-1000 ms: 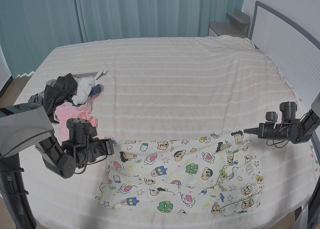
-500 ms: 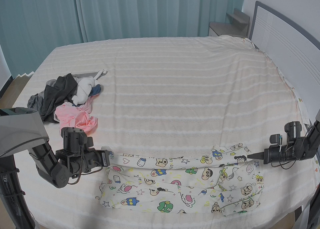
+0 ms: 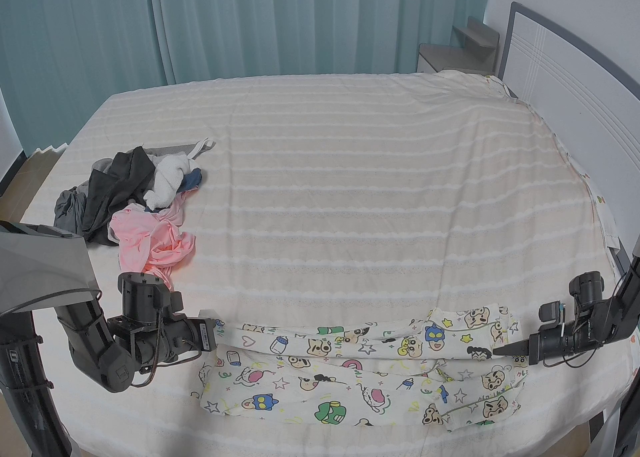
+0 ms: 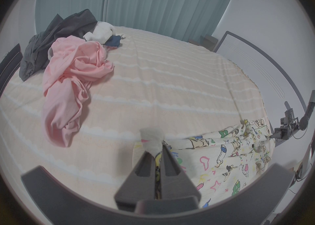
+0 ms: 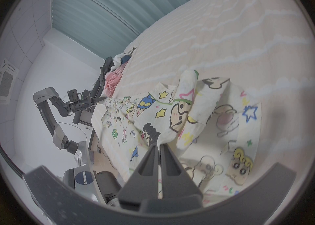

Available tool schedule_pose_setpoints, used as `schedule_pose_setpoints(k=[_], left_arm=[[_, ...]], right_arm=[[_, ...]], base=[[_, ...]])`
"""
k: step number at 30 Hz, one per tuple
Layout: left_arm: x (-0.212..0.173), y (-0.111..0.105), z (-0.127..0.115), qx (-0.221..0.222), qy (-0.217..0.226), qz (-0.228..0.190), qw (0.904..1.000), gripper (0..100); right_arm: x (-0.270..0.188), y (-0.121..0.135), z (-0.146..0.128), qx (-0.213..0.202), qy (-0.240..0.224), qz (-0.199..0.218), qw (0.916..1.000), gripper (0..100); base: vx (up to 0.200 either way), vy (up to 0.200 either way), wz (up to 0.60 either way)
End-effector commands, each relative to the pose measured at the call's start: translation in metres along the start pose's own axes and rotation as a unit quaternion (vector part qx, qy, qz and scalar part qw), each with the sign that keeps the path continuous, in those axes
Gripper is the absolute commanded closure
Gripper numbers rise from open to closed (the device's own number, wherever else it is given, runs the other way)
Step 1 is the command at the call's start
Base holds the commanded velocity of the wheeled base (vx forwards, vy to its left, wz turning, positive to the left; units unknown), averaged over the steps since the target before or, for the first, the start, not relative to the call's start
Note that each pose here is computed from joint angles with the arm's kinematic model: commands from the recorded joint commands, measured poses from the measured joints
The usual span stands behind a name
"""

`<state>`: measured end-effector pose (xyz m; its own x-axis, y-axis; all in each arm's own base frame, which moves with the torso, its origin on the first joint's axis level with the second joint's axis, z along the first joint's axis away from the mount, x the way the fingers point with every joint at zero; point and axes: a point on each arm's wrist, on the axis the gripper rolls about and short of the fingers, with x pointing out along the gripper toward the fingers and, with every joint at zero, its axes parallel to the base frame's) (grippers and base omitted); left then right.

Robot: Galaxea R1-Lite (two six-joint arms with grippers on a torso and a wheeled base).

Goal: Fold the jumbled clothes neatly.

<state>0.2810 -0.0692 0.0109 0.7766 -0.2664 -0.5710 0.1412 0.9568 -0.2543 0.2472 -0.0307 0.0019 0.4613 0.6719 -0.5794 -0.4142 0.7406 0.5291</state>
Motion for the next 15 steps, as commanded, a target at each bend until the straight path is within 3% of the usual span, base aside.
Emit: schedule_pose_setpoints(k=[1,9,15], left_arm=[[-0.004,0.003,-0.013,-0.002,0.024,-0.001,0.9997,100],[0.0,0.007,-0.032,-0.004,0.065,-0.002,0.9979,100],[0.005,0.011,-0.041,-0.002,0.05,-0.003,0.9987,100]], right_arm=[[-0.003,0.007,-0.018,0.011,0.022,0.004,0.9997,100],[0.0,0.009,-0.03,0.013,0.041,0.01,0.999,100],[0.0,0.01,-0.04,0.015,0.062,0.016,0.9978,100]], base=[[0.0,0.0,0.0],[0.0,0.0,0.0],[0.0,0.0,0.0]])
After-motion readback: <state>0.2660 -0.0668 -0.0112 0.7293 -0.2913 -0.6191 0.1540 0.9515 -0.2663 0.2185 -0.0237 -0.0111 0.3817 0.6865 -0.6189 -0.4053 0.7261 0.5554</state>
